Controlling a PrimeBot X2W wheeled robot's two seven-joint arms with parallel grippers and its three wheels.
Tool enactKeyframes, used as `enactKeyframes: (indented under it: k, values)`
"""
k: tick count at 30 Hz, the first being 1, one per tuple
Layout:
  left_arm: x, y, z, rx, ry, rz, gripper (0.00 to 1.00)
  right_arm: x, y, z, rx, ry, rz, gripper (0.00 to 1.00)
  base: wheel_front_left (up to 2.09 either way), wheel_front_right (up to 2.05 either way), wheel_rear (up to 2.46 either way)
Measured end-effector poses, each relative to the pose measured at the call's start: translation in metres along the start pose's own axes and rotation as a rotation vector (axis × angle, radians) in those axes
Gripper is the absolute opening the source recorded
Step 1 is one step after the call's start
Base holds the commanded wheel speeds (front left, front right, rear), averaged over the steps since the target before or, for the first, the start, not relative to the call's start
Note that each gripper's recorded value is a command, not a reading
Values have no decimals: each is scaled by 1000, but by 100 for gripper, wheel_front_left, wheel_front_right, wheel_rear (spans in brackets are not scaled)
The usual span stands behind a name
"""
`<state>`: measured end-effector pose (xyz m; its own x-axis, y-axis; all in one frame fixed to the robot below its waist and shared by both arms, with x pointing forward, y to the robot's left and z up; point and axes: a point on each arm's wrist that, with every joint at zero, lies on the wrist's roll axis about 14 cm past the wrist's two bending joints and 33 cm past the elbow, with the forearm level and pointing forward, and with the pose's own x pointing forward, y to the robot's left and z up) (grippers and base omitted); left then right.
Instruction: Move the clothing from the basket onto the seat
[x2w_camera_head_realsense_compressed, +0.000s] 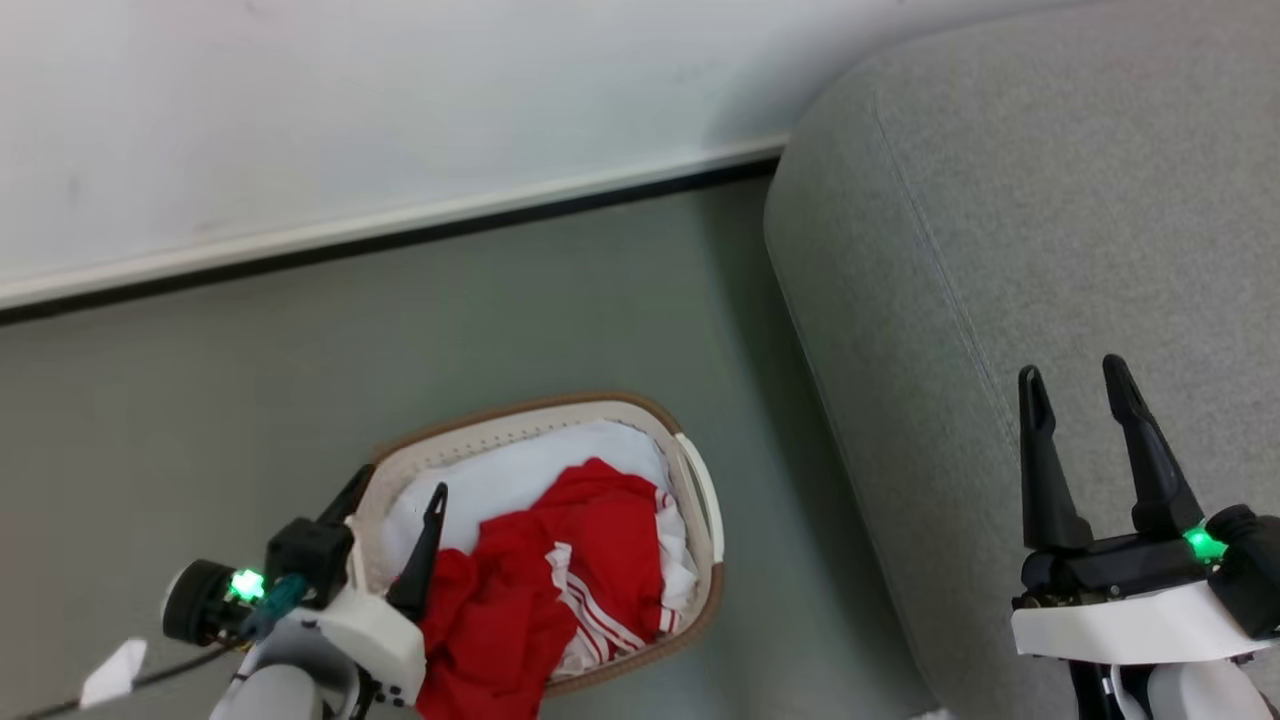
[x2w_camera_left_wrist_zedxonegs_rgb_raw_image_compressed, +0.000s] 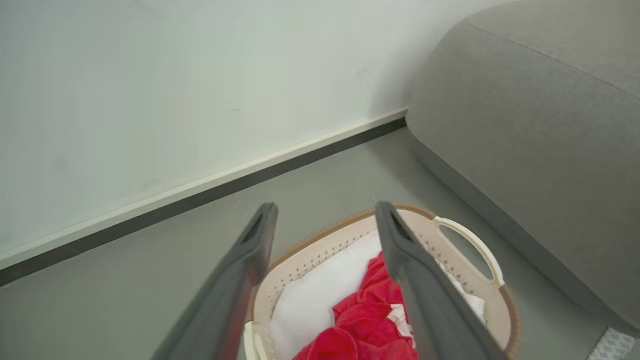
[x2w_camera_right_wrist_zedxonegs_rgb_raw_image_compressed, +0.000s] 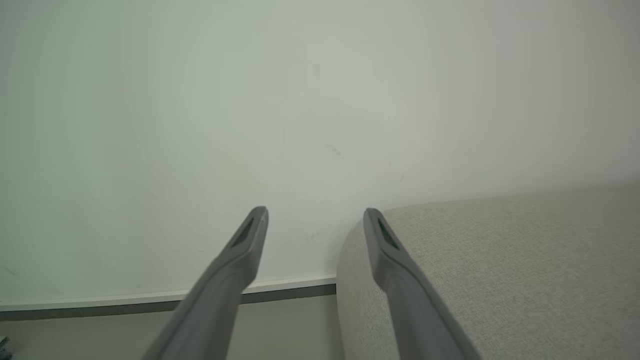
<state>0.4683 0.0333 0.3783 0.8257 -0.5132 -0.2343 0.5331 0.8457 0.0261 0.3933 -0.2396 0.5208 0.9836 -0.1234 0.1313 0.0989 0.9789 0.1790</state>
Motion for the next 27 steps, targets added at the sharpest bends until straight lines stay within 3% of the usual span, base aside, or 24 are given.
enactKeyframes:
  k: [17,24,27]
  values:
    - [35,-74,-148,139,566,-420,100,13,-38,-33,6,82,-117,100,0,0,0]
    - [31,-69,-199,205,804,-507,100,16,-46,-53,23,129,-146,100,0,0,0]
    - [28,-71,-216,183,888,-536,100,15,-50,-63,26,156,-162,100,0,0,0]
